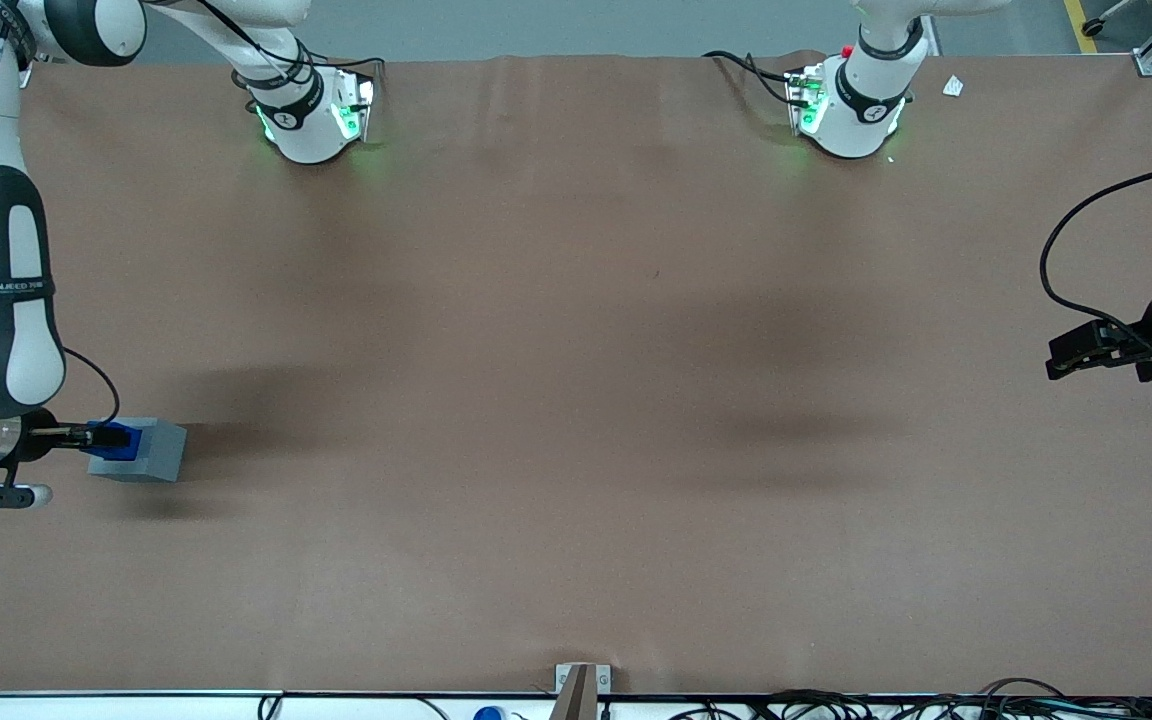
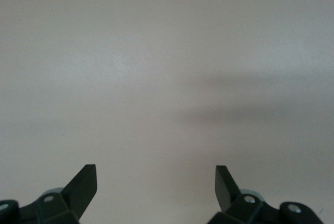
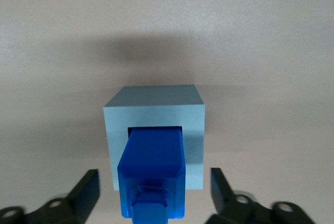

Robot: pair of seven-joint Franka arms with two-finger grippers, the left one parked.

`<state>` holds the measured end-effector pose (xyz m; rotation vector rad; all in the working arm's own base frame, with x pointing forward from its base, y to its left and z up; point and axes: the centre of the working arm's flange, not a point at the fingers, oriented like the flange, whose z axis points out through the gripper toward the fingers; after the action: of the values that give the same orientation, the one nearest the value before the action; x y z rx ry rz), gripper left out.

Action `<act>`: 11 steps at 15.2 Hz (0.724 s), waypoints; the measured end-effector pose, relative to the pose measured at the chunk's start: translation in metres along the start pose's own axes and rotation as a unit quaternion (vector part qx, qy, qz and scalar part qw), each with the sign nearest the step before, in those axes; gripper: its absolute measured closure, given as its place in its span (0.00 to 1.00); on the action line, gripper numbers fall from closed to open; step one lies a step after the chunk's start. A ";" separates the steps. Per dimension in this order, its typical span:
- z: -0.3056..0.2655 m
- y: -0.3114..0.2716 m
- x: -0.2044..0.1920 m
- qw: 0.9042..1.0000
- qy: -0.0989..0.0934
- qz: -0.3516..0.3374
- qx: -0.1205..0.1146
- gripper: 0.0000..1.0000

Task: Insert blue part into gray base with right arm
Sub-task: 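Open the right gripper and raise it away from the base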

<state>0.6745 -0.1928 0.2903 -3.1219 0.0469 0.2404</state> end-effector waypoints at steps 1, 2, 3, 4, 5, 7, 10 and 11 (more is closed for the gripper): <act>-0.003 -0.002 0.001 1.000 0.003 -0.002 0.000 0.00; -0.007 -0.005 0.003 1.000 0.006 -0.004 -0.001 0.00; -0.014 -0.007 0.004 1.000 0.010 -0.006 -0.001 0.00; -0.025 -0.010 0.004 1.000 0.013 -0.008 -0.001 0.00; -0.041 -0.014 0.001 1.000 0.015 -0.011 0.000 0.00; -0.086 -0.025 -0.009 1.000 0.024 -0.018 0.002 0.00; -0.171 -0.053 -0.038 0.998 0.054 -0.037 0.003 0.00; -0.197 -0.066 -0.050 0.997 0.059 -0.045 0.005 0.00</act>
<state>0.6568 -0.1282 0.4927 -3.1152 -0.0923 0.0537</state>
